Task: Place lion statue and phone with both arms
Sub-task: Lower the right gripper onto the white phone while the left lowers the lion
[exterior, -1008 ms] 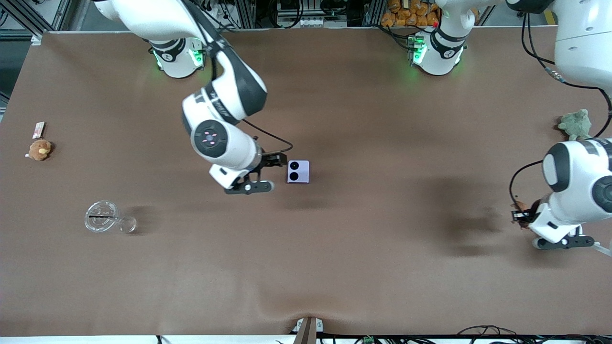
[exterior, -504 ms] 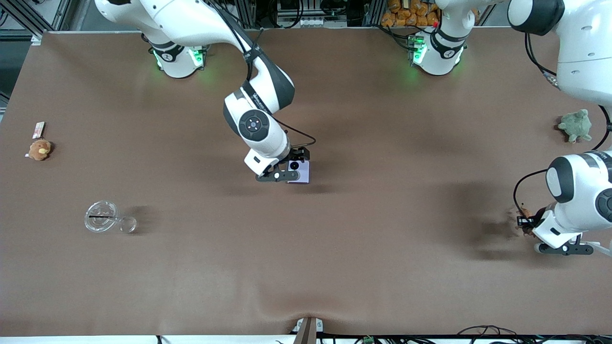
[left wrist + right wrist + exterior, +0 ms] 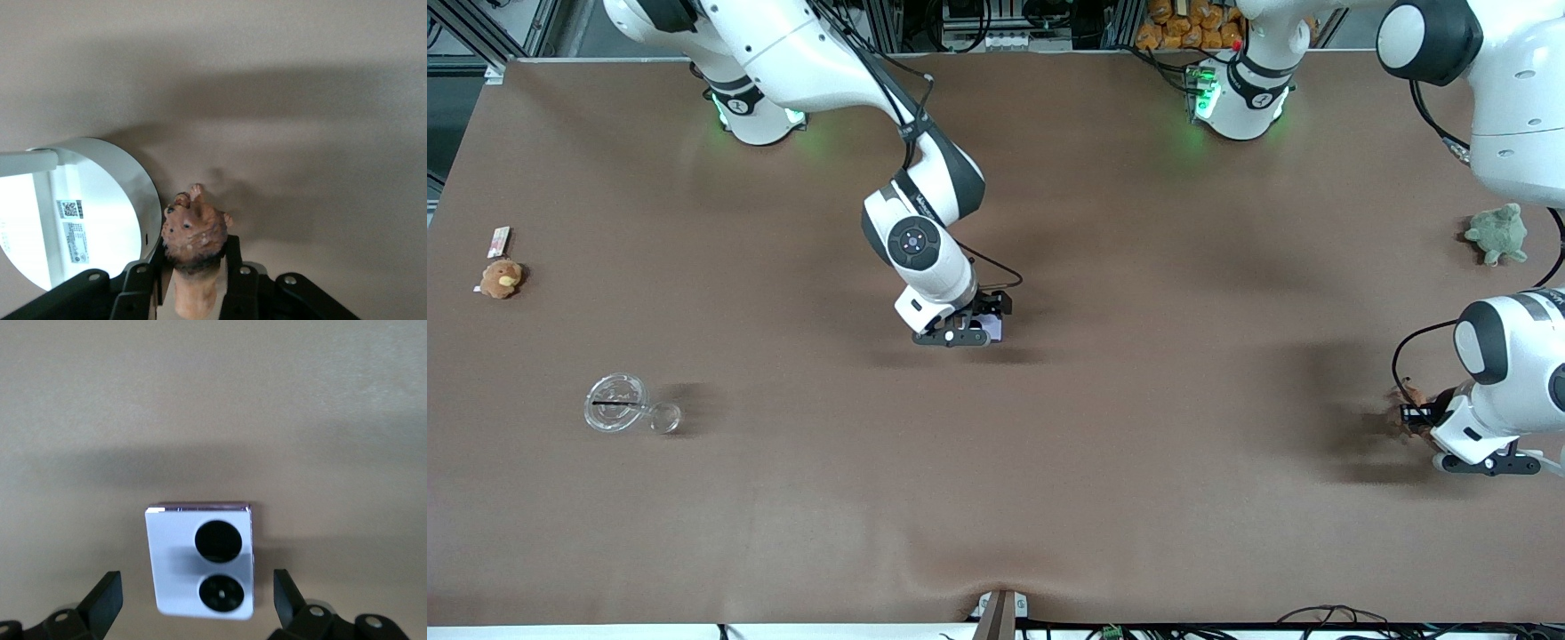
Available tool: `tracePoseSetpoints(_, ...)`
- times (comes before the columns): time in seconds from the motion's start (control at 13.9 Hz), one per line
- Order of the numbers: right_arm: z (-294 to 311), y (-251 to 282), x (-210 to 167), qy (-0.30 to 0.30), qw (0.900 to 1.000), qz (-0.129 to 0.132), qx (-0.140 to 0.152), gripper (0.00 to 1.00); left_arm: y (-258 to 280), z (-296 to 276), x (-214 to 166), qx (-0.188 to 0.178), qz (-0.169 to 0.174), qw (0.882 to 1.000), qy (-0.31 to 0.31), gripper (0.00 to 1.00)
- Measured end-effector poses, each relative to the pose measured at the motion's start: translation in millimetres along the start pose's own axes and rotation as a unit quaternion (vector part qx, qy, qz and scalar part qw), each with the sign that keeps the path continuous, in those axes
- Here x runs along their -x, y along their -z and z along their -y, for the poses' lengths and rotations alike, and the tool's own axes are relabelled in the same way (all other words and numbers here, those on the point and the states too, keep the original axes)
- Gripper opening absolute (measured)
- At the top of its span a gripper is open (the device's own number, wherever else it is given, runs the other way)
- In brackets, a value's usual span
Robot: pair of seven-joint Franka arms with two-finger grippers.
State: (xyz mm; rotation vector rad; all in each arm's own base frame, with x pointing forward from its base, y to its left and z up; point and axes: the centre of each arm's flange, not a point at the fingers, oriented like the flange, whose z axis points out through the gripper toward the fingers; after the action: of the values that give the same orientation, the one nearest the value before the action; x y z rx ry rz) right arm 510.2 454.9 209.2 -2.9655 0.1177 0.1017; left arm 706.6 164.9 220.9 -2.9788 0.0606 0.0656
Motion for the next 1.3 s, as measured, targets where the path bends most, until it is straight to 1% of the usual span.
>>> tracePoseSetpoints(0.22,0,-12,2,-0.007,1.000,-0.001,0.002,1.00,6,-7,-6,0.001,-0.017,1.000,-0.005,0.35)
tracePoseSetpoints(0.43,3,-15,6,-0.004,1.000,-0.001,0.005,1.00,6,-8,-7,0.001,-0.022,1.000,-0.006,0.35)
tracePoseSetpoints(0.58,5,-23,12,0.008,1.000,-0.002,0.018,1.00,5,-9,-11,-0.001,-0.039,0.999,-0.006,0.35)
tracePoseSetpoints(0.65,5,-29,14,0.011,1.000,-0.004,0.026,1.00,5,-9,-12,-0.001,-0.041,0.999,-0.007,0.36)
tracePoseSetpoints(0.72,5,-33,16,0.013,0.999,-0.007,0.033,1.00,5,-9,-12,-0.001,-0.043,0.999,-0.007,0.40)
tracePoseSetpoints(1.08,8,-41,18,0.007,0.999,-0.019,0.031,1.00,2,-10,-13,-0.001,-0.047,0.999,-0.007,0.91)
tracePoseSetpoints(1.15,9,-43,19,0.009,0.999,-0.022,0.032,1.00,4,-9,-14,-0.002,-0.050,0.999,-0.007,0.99)
tracePoseSetpoints(1.3,10,-39,19,0.012,0.999,-0.025,0.035,0.85,13,-7,-17,-0.004,-0.060,0.998,-0.005,1.00)
